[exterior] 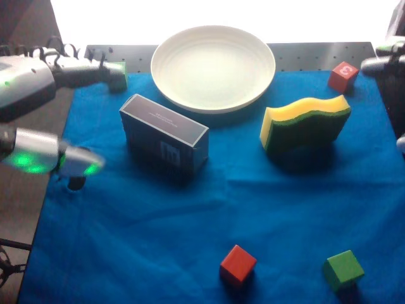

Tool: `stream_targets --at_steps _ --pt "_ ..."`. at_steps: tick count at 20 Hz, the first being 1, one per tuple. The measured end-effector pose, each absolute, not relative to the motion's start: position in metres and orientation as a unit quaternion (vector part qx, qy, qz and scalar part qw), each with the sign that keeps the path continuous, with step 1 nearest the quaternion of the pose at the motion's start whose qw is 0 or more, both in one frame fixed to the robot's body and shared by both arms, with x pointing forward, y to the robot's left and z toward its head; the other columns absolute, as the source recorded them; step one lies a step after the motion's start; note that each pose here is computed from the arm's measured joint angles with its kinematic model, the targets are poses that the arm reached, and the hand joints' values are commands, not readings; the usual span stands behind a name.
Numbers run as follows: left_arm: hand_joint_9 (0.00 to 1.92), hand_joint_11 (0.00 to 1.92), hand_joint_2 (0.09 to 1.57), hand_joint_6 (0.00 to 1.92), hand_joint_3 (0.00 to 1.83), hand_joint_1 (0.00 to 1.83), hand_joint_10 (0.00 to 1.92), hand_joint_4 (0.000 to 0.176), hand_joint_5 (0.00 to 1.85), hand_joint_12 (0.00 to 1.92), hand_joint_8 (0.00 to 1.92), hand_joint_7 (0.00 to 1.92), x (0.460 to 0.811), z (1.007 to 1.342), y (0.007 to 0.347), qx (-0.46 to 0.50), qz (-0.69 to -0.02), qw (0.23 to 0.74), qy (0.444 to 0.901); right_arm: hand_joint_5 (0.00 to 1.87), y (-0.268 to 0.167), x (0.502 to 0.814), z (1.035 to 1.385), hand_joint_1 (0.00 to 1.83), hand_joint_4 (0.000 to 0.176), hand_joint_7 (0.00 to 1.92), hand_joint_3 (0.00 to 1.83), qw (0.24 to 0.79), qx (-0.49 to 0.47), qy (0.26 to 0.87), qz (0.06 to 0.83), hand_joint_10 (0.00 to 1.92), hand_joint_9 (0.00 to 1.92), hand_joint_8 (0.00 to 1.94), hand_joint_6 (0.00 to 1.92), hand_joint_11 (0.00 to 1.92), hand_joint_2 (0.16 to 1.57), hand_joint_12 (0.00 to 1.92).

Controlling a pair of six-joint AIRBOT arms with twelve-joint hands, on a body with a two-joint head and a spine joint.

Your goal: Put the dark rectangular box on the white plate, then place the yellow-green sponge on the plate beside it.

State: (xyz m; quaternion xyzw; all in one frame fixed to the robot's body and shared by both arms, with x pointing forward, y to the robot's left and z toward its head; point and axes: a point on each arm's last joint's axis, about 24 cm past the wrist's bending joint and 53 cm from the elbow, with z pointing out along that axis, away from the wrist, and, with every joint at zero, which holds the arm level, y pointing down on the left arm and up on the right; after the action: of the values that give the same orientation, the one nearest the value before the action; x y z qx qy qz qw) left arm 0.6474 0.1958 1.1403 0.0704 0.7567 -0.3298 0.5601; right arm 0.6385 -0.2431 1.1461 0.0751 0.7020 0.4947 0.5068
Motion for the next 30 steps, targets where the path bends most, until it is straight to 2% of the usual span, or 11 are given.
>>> stream_targets --at_steps 5,8,14,16,19,22,25,27,28,29,30 --pt "0.00 0.00 0.86 0.00 0.00 0.69 0.00 0.174 0.10 0.00 0.00 0.03 0.656 1.155 0.167 0.124 -0.316 0.580 0.741 0.47 -0.242 0.638 1.144 0.70 0.126 0.29 0.00 0.505 0.072 0.705 0.493 0.01 0.24 0.00 0.00 0.01 1.06 0.94" --pt "0.00 0.00 0.80 0.00 0.00 0.66 0.00 0.176 0.04 0.00 0.01 0.02 0.658 1.161 0.135 0.178 -0.312 0.582 0.730 0.47 -0.241 0.638 1.143 0.69 0.104 0.30 0.00 0.503 0.070 0.706 0.494 0.00 0.21 0.00 0.00 0.00 1.06 0.85" --pt "0.27 0.13 0.81 0.00 0.00 0.76 0.00 0.176 0.19 0.27 0.02 0.26 0.660 1.153 0.094 0.262 -0.280 0.570 0.726 0.47 -0.239 0.637 1.139 0.65 0.105 0.35 0.00 0.501 0.067 0.708 0.494 0.00 0.29 0.00 0.00 0.00 1.04 0.85" --pt "0.41 0.02 0.83 0.00 0.00 0.77 0.00 0.171 0.27 0.73 0.00 0.39 0.663 1.143 0.093 0.265 -0.271 0.562 0.736 0.46 -0.239 0.637 1.140 0.66 0.114 0.33 0.00 0.501 0.067 0.707 0.495 0.00 0.29 0.00 0.00 0.03 1.04 0.88" --pt "0.51 0.14 0.86 0.01 0.01 0.89 0.01 0.092 0.41 1.01 0.01 0.47 0.674 1.137 0.103 0.258 -0.254 0.560 0.746 0.45 -0.239 0.637 1.139 0.63 0.095 0.32 0.01 0.500 0.067 0.708 0.495 0.01 0.25 0.00 0.00 0.00 1.07 0.75" --pt "0.56 0.22 0.90 0.00 0.00 0.97 0.01 0.000 0.50 0.89 0.00 0.53 0.680 1.124 0.099 0.253 -0.248 0.549 0.757 0.44 -0.237 0.637 1.138 0.62 0.111 0.33 0.00 0.498 0.067 0.708 0.497 0.01 0.30 0.00 0.00 0.03 1.07 0.76" --pt "0.73 0.48 0.91 0.00 0.00 0.99 0.01 0.000 0.61 0.60 0.00 0.70 0.686 1.123 0.098 0.241 -0.252 0.549 0.760 0.43 -0.237 0.636 1.137 0.68 0.091 0.29 0.00 0.496 0.068 0.709 0.496 0.00 0.31 0.00 0.00 0.15 1.10 0.67" --pt "1.02 0.68 0.98 0.01 0.00 1.05 0.06 0.000 0.87 0.67 0.02 0.99 0.690 1.122 0.102 0.228 -0.255 0.548 0.763 0.40 -0.237 0.637 1.137 0.72 0.091 0.25 0.00 0.496 0.069 0.709 0.497 0.00 0.32 0.00 0.00 0.29 1.14 0.55" --pt "1.14 0.75 1.07 0.53 0.00 1.22 0.33 0.000 0.97 1.07 0.89 1.04 0.691 1.122 0.103 0.222 -0.256 0.548 0.765 0.39 -0.237 0.636 1.137 0.71 0.090 0.26 0.00 0.495 0.069 0.709 0.497 0.00 0.33 0.00 0.00 0.32 1.13 0.50" --pt "1.04 0.88 1.08 0.77 0.00 1.18 1.24 0.000 1.04 1.60 1.26 0.92 0.691 1.122 0.104 0.218 -0.259 0.548 0.765 0.40 -0.237 0.636 1.137 0.71 0.086 0.26 0.00 0.495 0.071 0.709 0.498 0.00 0.32 0.00 0.00 0.32 1.13 0.49" --pt "1.04 0.96 1.08 0.85 0.00 1.18 1.52 0.000 1.05 1.72 1.36 0.94 0.691 1.122 0.104 0.213 -0.262 0.547 0.766 0.40 -0.237 0.636 1.137 0.71 0.085 0.26 0.00 0.494 0.071 0.709 0.498 0.00 0.32 0.00 0.00 0.32 1.13 0.49"
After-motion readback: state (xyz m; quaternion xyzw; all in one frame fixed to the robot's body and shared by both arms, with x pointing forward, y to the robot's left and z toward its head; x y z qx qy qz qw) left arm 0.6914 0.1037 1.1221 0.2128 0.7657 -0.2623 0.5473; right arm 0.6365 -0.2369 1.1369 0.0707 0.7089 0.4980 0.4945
